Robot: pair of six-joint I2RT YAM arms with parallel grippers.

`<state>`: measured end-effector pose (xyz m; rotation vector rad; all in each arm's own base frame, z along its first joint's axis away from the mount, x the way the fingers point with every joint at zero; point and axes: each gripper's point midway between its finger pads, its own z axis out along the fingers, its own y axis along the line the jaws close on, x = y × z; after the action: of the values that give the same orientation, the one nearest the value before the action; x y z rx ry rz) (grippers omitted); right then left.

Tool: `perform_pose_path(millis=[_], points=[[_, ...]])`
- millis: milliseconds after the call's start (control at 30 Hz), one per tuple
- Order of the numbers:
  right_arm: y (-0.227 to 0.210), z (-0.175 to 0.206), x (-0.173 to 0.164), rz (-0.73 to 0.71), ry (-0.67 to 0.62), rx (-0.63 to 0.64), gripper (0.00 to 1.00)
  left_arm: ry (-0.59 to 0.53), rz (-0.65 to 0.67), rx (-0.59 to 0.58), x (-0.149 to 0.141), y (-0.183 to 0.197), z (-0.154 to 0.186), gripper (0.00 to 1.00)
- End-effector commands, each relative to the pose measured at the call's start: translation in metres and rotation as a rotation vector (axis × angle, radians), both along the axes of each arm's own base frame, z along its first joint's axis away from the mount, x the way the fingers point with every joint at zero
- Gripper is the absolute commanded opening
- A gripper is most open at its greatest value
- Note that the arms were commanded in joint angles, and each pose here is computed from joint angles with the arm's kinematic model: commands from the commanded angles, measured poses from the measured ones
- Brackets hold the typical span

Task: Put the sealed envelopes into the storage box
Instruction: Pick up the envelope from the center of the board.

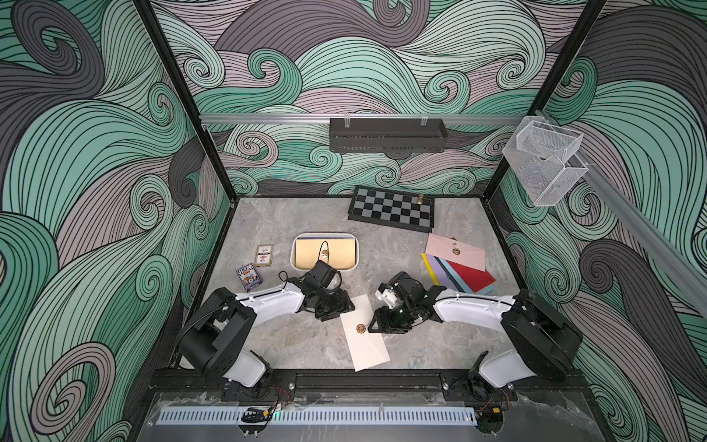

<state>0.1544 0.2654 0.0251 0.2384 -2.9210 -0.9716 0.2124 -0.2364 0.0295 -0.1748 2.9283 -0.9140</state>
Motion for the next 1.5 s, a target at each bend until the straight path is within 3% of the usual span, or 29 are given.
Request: perform_pose_path(millis=[0,233,567,1000,1067,1167,1300,1467], points=[[-0.02,-0.006,0.015,-0.102,-0.034,-0.093,0.62,0.034,0.013,0.058,-0.017,0.019,-0.012,0.65],[-0.018,-0.02,0.017,-0.115,-0.04,-0.156,0.61,0.163,0.002,0.002,-0.077,0.019,-0.031,0.62],[0.017,-0.021,0.015,-0.103,0.022,0.025,0.61,0.204,-0.037,0.017,-0.077,0.009,-0.043,0.6],[0.038,0.042,0.015,-0.093,-0.008,0.259,0.61,0.187,-0.022,0.034,-0.074,0.013,-0.043,0.61],[0.028,0.046,0.018,-0.093,-0.061,0.211,0.61,0.183,-0.017,0.035,-0.075,0.014,-0.042,0.61],[-0.004,0.034,0.031,-0.103,-0.17,0.001,0.62,0.17,0.01,0.043,-0.072,0.018,-0.04,0.61],[-0.039,0.005,0.037,-0.087,-0.183,-0.264,0.61,0.107,0.104,0.033,-0.058,0.02,-0.032,0.61],[-0.044,-0.014,0.038,-0.078,-0.161,-0.351,0.61,0.031,0.179,0.17,-0.038,0.038,-0.033,0.61]])
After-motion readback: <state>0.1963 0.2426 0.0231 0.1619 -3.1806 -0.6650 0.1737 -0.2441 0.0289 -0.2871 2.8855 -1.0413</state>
